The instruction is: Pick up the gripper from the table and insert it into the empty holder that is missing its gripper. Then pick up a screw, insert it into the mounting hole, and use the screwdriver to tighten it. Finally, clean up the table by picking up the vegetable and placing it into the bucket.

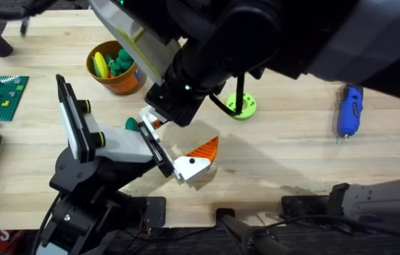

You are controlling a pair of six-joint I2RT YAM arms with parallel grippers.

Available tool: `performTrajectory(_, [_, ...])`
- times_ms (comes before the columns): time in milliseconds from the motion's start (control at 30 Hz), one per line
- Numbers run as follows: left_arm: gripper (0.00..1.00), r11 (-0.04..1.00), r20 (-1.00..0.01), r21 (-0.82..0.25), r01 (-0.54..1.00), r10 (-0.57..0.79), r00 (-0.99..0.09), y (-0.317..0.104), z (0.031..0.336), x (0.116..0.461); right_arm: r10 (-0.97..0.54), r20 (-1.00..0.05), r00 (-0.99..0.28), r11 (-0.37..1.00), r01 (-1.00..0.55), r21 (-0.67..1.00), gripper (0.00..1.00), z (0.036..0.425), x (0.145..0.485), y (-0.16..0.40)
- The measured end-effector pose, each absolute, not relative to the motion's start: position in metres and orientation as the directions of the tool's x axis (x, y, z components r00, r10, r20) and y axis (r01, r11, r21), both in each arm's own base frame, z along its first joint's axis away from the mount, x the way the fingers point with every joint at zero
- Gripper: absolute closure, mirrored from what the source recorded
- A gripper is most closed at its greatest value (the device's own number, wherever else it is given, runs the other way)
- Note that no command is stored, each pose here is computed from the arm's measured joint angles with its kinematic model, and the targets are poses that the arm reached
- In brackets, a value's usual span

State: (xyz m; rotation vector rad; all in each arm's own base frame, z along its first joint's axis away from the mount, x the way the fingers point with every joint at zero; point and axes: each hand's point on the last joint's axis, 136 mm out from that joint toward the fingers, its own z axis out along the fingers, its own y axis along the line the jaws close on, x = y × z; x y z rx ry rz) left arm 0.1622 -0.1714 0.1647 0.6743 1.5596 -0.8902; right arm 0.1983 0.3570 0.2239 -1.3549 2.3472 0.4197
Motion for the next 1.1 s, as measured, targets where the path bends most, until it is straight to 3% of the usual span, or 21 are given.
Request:
performTrajectory(200, [0.011, 0.545, -0.982, -0.182, 0.818, -0.057, -0.18, -0.171, 0.165, 0.162, -0.754, -0.477, -0.452, 0.486, -0.872, 0.058, 0.995, 0.224, 0.198, 0.357])
performTrajectory(600, [0.011, 0.545, -0.982, -0.181, 0.818, -0.057, -0.18, -0.171, 0.165, 0.162, -0.712, -0.592, -0.377, 0.452, -0.892, 0.024, 0.995, 0.263, 0.205, 0.359])
performTrajectory(1100, [0.011, 0.545, -0.982, -0.181, 0.818, -0.057, -0.18, -0.171, 0.165, 0.162, -0.755, -0.525, -0.393, 0.447, -0.894, 0.027, 0.995, 0.237, 0.206, 0.363])
